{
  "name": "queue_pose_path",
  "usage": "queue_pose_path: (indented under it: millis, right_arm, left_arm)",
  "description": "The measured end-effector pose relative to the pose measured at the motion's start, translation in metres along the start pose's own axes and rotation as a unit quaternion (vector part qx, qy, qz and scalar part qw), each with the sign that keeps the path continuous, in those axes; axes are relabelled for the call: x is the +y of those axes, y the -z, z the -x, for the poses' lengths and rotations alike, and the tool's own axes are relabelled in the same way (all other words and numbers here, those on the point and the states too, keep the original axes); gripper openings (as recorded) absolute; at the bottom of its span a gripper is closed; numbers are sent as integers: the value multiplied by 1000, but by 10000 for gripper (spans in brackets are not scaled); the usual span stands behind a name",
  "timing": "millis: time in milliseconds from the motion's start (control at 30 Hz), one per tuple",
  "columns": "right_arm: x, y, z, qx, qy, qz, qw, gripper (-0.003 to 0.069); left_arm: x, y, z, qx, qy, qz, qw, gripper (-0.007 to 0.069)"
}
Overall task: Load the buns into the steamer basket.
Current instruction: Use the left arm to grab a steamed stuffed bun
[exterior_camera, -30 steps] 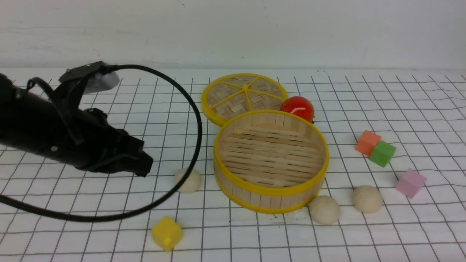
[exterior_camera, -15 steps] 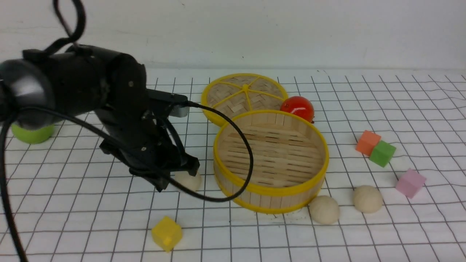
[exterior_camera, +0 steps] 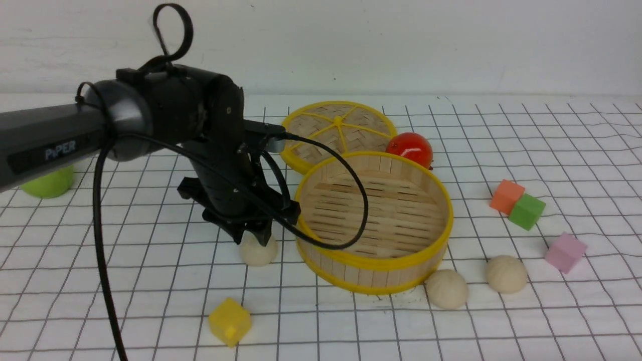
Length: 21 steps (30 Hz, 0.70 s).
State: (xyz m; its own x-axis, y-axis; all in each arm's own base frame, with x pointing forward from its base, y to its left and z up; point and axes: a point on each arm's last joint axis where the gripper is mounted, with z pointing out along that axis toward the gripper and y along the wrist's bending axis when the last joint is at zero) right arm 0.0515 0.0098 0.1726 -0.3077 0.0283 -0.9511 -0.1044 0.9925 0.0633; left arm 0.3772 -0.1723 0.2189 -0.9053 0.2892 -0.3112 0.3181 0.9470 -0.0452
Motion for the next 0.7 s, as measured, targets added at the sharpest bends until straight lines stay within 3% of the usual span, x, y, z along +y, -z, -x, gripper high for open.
queue_pose_path:
  millis: [233, 700]
  right_arm:
    - [0, 0, 0, 0, 0, 0, 1000, 239]
    - [0, 0, 0, 0, 0, 0, 1000, 239]
  left_arm:
    - [0, -14, 3, -5, 0, 0, 1000, 326]
    - [3, -24, 9, -36, -20, 16, 999, 244]
